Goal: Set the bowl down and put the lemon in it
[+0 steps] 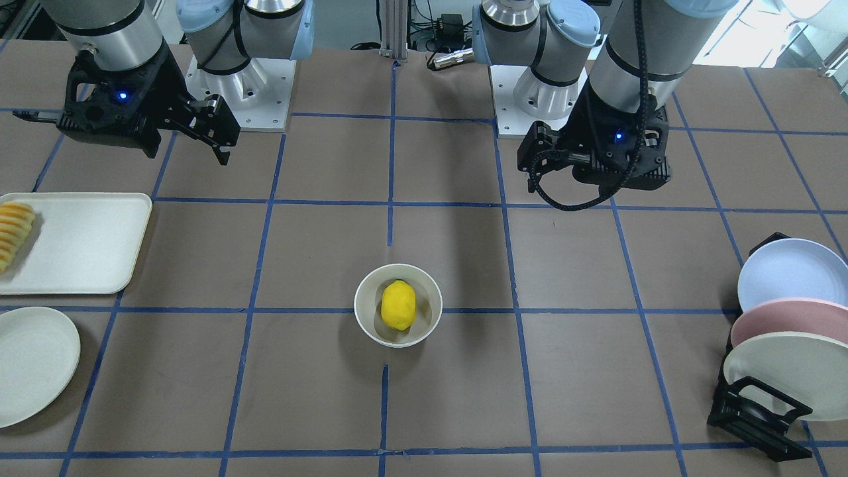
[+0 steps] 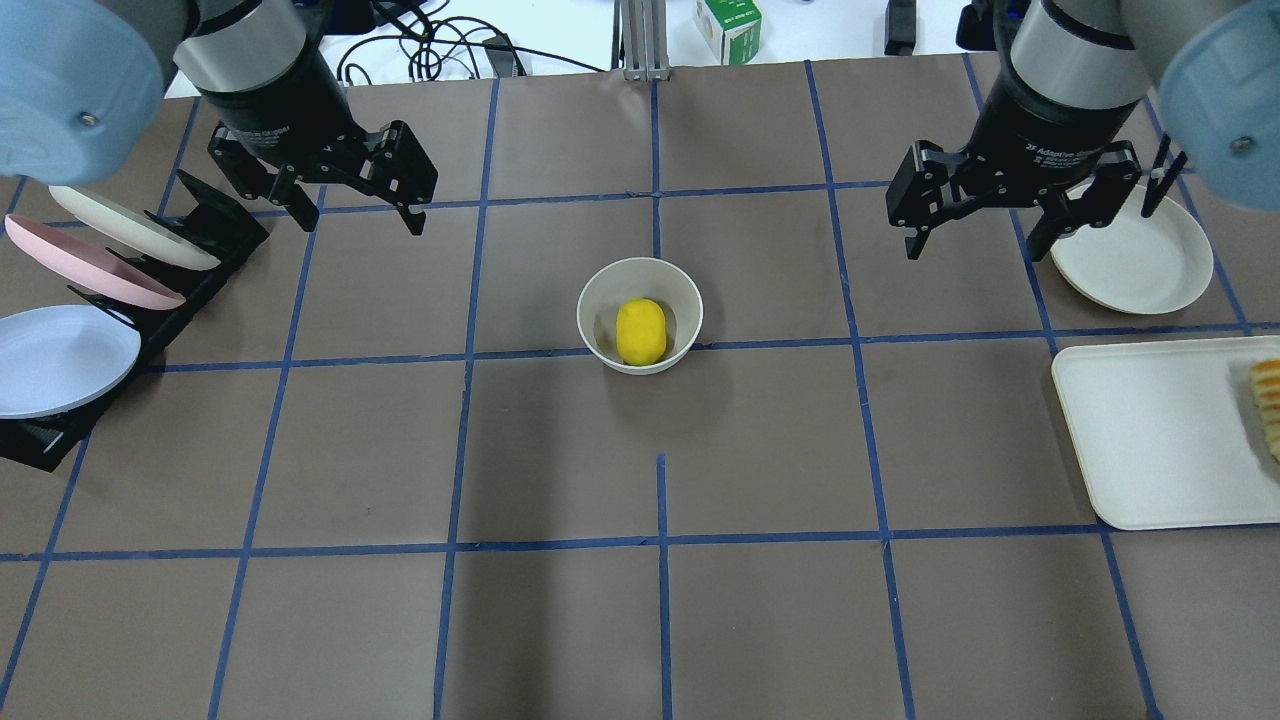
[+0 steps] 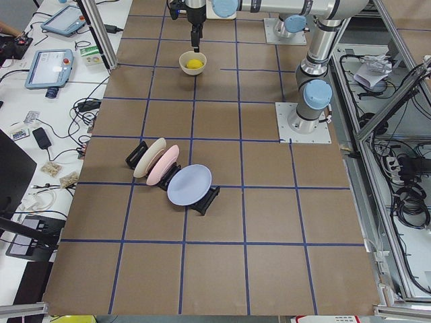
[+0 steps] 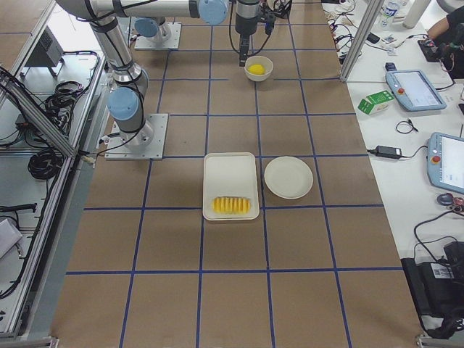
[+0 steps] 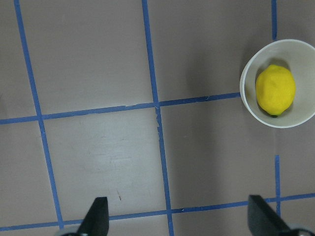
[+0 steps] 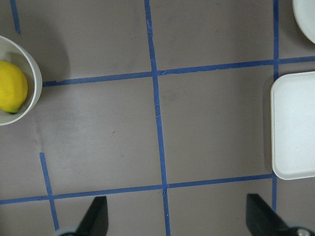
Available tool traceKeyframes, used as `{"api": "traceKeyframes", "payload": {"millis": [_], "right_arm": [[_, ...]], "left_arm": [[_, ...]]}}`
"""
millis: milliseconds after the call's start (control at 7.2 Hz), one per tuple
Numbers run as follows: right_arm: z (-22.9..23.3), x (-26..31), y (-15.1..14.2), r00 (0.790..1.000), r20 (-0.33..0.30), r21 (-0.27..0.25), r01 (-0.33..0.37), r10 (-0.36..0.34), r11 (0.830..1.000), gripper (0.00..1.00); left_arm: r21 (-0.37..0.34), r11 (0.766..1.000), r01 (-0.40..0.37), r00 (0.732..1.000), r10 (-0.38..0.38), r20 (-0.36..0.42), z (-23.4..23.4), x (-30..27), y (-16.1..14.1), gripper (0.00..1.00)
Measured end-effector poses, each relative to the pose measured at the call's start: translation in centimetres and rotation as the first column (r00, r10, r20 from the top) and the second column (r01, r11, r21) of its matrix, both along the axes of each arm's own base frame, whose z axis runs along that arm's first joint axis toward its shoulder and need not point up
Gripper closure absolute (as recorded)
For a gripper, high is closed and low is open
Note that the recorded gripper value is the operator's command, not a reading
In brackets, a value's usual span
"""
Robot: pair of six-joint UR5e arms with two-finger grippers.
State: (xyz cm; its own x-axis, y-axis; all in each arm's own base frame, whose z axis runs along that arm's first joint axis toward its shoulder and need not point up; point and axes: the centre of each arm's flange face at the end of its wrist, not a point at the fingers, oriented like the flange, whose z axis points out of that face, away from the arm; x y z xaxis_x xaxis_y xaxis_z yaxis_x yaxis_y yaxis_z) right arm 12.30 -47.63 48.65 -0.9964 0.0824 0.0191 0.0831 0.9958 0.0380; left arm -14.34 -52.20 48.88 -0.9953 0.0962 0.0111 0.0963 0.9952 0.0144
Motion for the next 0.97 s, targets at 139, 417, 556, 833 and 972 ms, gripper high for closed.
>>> {"api": "traceKeyframes", "payload": {"millis": [139, 417, 556, 833, 972], "right_arm": [[0.0, 0.0, 0.0, 1.000, 0.002, 0.000, 0.000, 0.000, 1.000, 0.00], [-0.1, 0.0, -0.2, 1.000, 0.004, -0.006, -0.010, 0.010, 1.000, 0.00], [-0.1, 0.1, -0.2, 1.000, 0.005, -0.006, -0.012, 0.012, 1.000, 0.00], [-0.3, 0.1, -0.3, 1.000, 0.005, -0.003, -0.013, 0.013, 1.000, 0.00], [-0.3, 0.1, -0.3, 1.000, 0.006, -0.003, -0.013, 0.013, 1.000, 0.00]], "left_arm": [[0.002, 1.000, -0.006, 1.000, 0.006, 0.000, -0.1, 0.3, -0.1, 0.00], [0.003, 1.000, -0.006, 1.000, 0.006, -0.001, -0.1, 0.3, -0.1, 0.00], [-0.001, 1.000, -0.002, 1.000, 0.002, -0.001, 0.1, 0.1, 0.1, 0.00], [-0.011, 1.000, 0.007, 1.000, -0.007, 0.000, 1.0, -0.3, 1.0, 0.00], [-0.013, 1.000, 0.010, 1.000, -0.010, 0.000, 1.4, -0.5, 1.6, 0.00]]}}
